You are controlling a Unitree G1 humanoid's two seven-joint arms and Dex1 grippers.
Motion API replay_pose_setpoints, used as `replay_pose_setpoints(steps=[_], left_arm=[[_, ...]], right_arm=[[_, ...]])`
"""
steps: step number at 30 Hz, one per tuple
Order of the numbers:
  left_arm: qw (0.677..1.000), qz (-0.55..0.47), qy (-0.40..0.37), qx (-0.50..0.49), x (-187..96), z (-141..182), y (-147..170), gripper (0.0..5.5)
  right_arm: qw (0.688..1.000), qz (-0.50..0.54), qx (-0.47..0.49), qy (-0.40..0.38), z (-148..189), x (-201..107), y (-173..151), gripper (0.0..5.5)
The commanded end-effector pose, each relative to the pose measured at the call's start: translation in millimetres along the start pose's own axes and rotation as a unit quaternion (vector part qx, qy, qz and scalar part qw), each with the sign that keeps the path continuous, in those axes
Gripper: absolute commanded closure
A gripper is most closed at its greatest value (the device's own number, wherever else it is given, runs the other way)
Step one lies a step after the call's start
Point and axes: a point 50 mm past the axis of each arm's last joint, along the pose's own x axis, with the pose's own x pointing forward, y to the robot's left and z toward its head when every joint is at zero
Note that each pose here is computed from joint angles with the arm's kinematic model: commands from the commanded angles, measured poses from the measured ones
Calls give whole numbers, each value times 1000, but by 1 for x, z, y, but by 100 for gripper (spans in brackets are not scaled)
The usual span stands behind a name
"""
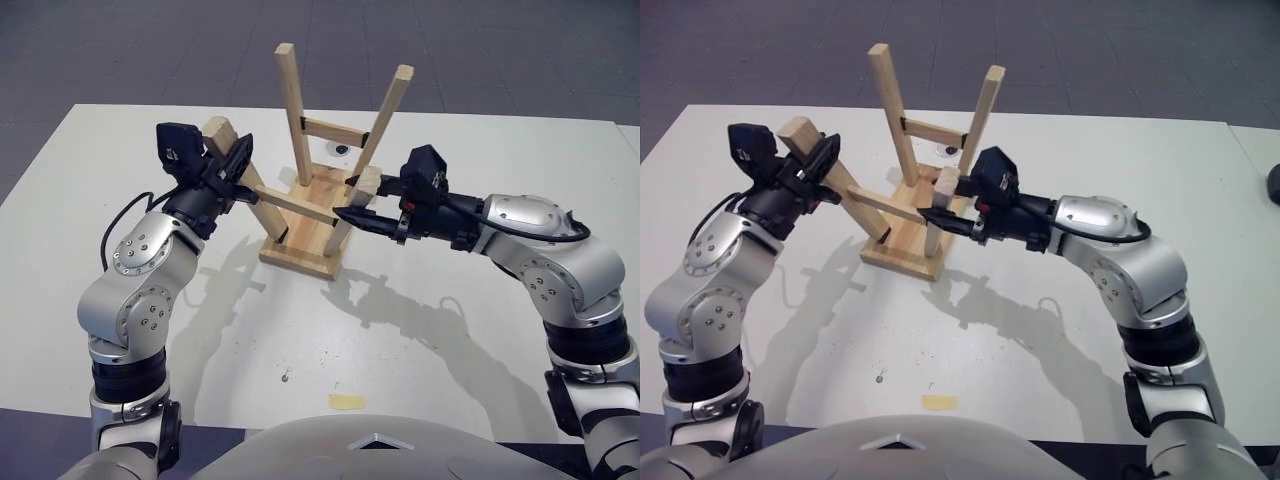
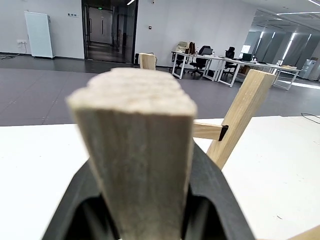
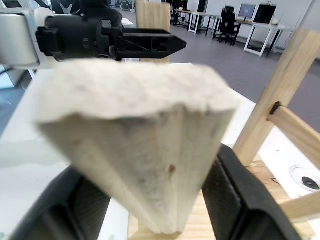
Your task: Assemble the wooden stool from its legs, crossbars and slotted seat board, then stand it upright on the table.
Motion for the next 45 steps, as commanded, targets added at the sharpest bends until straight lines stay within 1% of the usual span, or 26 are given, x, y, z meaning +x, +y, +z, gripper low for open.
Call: replay_pose_setpoints(steps=[1, 3, 4, 6, 8, 10, 12, 14, 17, 21, 25, 26, 29, 31, 32, 34, 35, 37, 39, 40, 42, 45], left_arm=[[999, -13, 45, 16, 0, -11, -2, 448], [998, -20, 52, 23, 2, -14, -3, 448], [998, -22, 57, 24, 2, -17, -4, 448], [997, -43, 66, 20, 1, -22, -7, 448], [994, -81, 70, 17, -1, -25, -14, 448], [991, -111, 72, 24, 0, -25, -19, 448], [988, -132, 72, 27, 2, -24, -22, 448], [985, -149, 78, 41, 4, -24, -24, 447], [982, -160, 82, 51, 7, -25, -26, 446], [982, -163, 80, 45, 7, -26, -30, 446], [981, -165, 85, 47, 7, -29, -30, 446], [982, -164, 86, 45, 6, -29, -30, 446], [982, -161, 90, 41, 5, -32, -31, 446], [982, -154, 96, 46, 4, -35, -29, 445], [983, -150, 98, 48, 3, -37, -28, 445], [982, -147, 106, 54, 2, -40, -28, 445], [982, -146, 110, 56, 1, -42, -28, 445], [983, -132, 116, 47, -1, -48, -26, 444], [985, -119, 121, 43, -4, -52, -23, 444], [984, -122, 121, 48, -6, -53, -25, 444], [984, -121, 118, 49, -10, -52, -26, 444], [985, -111, 122, 54, -14, -55, -28, 444]], right_arm=[[984, 56, 82, -146, 44, -19, -5, 216], [971, 67, 110, -203, 64, -30, -13, 188], [964, 68, 122, -226, 71, -35, -17, 165], [953, 59, 145, -259, 84, -41, -27, 137], [960, 41, 143, -237, 81, -37, -40, 98], [973, 18, 136, -185, 65, -25, -56, 68], [979, 23, 132, -154, 53, -15, -63, 36], [981, 31, 132, -141, 45, -5, -71, 10], [982, 57, 139, -118, 32, 12, -74, 10], [980, 97, 155, -74, 6, 35, -61, 10], [980, 89, 176, -6, -34, 49, -52, 10], [981, 77, 177, 17, -45, 52, -51, 10], [984, -10, 151, 95, -76, 52, -61, 10], [982, -62, 136, 116, -83, 48, -70, 10], [982, -71, 130, 118, -84, 47, -72, 10], [983, -67, 141, 98, -81, 45, -71, 10], [984, -51, 153, 75, -75, 44, -68, 10], [980, 33, 197, -7, -49, 32, -60, 10], [965, 97, 226, -87, -18, 8, -59, 10], [960, 104, 229, -125, -2, -7, -61, 10], [955, 73, 215, -192, 27, -32, -70, 10], [936, 26, 198, -290, 66, -54, -75, 10]])
